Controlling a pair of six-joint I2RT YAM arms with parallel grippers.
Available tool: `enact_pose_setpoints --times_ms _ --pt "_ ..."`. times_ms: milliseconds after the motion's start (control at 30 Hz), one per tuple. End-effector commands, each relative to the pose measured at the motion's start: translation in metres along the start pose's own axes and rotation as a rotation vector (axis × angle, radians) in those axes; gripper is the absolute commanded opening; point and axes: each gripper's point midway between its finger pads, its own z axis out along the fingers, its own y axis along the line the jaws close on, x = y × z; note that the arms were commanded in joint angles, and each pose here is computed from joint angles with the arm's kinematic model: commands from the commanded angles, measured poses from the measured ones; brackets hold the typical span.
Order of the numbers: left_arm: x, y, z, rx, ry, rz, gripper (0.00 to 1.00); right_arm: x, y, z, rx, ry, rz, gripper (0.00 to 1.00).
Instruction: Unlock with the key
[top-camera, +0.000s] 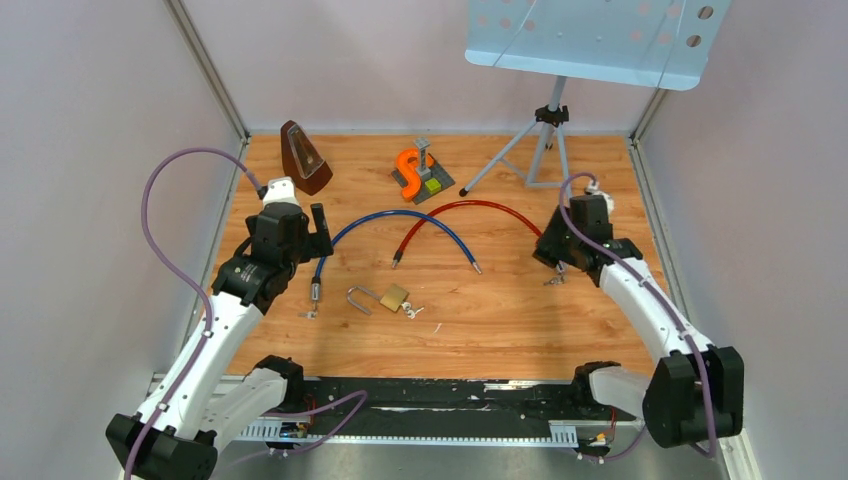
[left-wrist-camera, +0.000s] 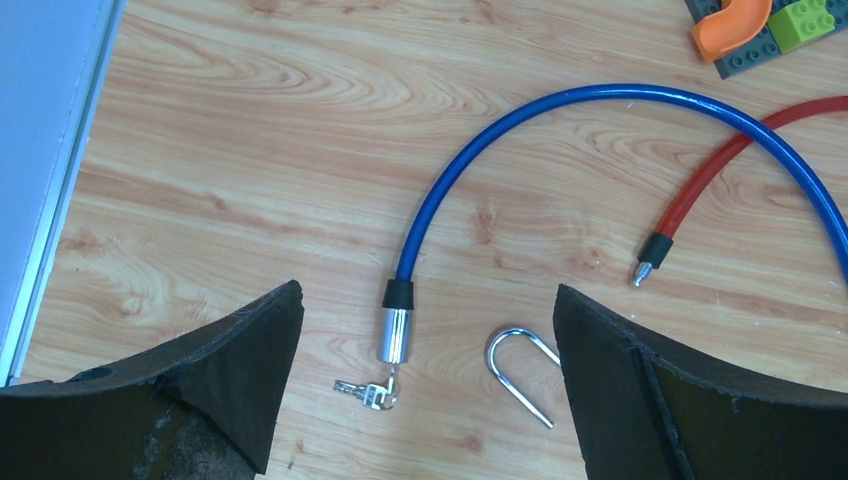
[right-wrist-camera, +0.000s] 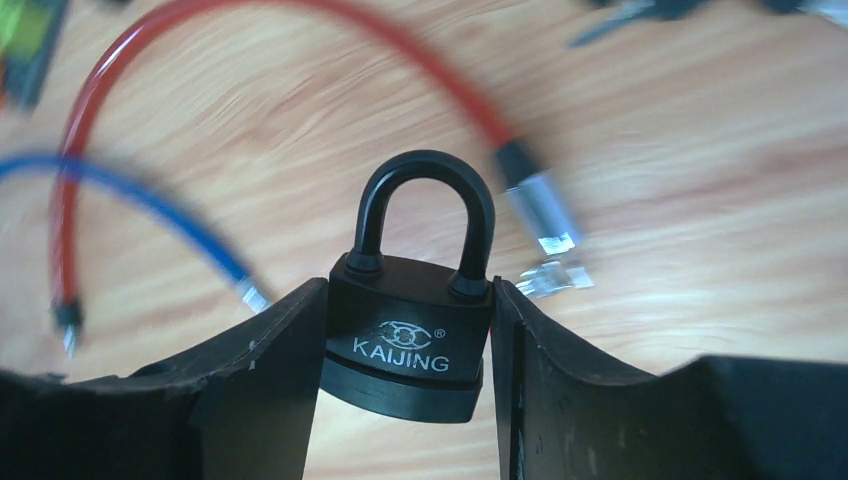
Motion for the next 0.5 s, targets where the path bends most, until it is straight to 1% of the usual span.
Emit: enact_pose_setpoints --times_ms 0,100,167,267,367,467 --pt "-0.008 -0.005 0.001 0.018 -0.027 0.009 1.0 0.038 0.084 -0.029 -0.332 0.053 -0.241 0.0" --pt "-0.008 -0.007 0.001 0.028 -0.022 0.011 1.0 0.083 0.124 -0.042 -0.46 0.118 -0.371 0.0" --pt "-0.007 -0.008 0.002 0.032 -0.021 0.012 1.0 0.11 0.146 -0.042 -0.5 0.145 -0.466 0.0" --pt "-0.007 -0.008 0.001 0.035 -0.026 0.01 1.0 0.139 0.168 -0.032 -0.502 0.2 -0.559 0.0" --pt "-0.008 -0.008 0.001 0.04 -0.035 0.004 1.0 0.16 0.186 -0.015 -0.495 0.252 -0.6 0.0" --pt "-0.007 -0.008 0.0 0.046 -0.044 0.0 1.0 0.173 0.2 -0.006 -0.492 0.274 -0.639 0.04"
